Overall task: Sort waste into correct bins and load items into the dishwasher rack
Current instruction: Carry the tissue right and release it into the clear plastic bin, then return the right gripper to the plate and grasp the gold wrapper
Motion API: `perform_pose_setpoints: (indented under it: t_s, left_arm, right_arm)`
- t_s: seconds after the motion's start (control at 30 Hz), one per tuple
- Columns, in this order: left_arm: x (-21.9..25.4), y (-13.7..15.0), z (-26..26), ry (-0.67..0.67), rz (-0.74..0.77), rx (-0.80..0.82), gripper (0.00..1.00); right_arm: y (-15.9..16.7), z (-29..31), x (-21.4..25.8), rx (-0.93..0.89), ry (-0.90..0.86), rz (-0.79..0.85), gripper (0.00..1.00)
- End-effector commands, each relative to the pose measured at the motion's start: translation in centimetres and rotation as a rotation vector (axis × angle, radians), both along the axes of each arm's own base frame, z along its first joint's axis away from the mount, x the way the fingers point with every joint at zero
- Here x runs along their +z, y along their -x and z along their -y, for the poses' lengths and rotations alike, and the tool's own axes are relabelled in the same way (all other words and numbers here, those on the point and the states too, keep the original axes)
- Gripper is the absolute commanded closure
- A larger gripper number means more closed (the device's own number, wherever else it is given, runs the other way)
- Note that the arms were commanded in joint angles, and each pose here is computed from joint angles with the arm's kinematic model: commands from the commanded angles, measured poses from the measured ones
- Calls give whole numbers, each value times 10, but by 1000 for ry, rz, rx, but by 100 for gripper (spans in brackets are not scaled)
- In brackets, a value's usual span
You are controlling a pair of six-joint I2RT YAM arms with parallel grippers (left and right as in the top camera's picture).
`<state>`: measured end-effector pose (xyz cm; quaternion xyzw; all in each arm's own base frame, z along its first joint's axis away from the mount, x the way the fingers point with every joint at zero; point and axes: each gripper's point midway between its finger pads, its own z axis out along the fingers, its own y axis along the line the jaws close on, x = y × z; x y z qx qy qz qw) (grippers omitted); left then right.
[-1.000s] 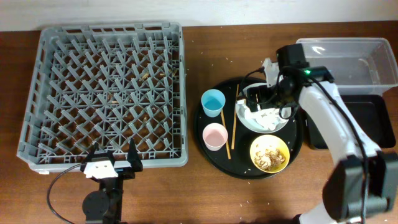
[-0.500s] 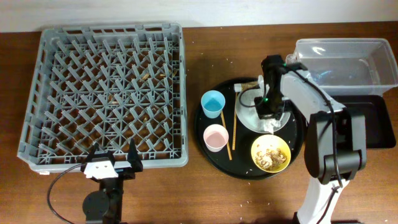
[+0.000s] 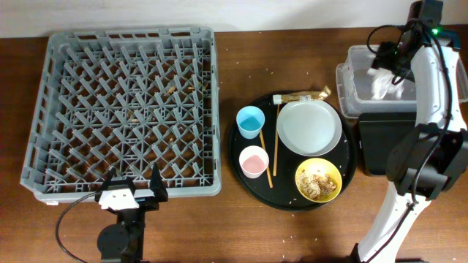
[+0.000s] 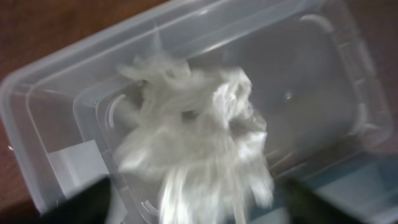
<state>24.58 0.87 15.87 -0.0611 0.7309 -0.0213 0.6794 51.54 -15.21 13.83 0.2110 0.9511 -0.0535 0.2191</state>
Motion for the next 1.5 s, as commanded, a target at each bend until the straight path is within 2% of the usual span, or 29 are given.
perform_pose_setpoints:
  t_s: [0.0,0.07,0.13,0.17,0.2,0.23,0.27,0.4,0.6,0.83,1.23,1.27,1.47]
  left_arm:
    - [-2,0,1,-15,-3,-8,1]
    - [-2,0,1,-15,-3,-8,1]
    - [-2,0,1,-15,-3,-8,1]
    - [-2,0,1,-15,-3,-8,0]
    - [-2,0,1,-15,-3,-8,1]
    - [-2,0,1,-15,-3,-8,1]
    - [-2,0,1,-15,-3,-8,0]
    - [-2,0,1,-15,-3,-8,1]
    - [-2,0,1,-15,-3,-8,0]
    - [-2,0,1,-15,-3,-8,0]
    - [-2,0,1,-15,-3,-8,1]
    - [-2,0,1,-15,-3,-8,0]
    - [-2,0,1,-15,-3,-8,0]
  right_arm:
    - [-13,-37,43,97,-157,137,2]
    - [-16,-74,85,209,-301,245,2]
    - [-9,-111,103,236,-388,256,1]
    - [-3,-137,95,234,-404,198,6]
    - [10,-152,71,86,-346,89,24]
    - [18,-161,54,-33,-280,40,36]
    - [22,-169,38,-128,-222,22,38]
    - [23,-221,-15,-62,-197,8,38]
    - [29,-224,-65,-97,-214,3,38]
    - [32,-228,-92,-119,-239,-39,44]
    - [32,-220,-113,-131,-204,-27,46]
    - [32,-220,-113,-131,-205,-27,50]
    - [34,-219,-113,-98,-183,-39,92]
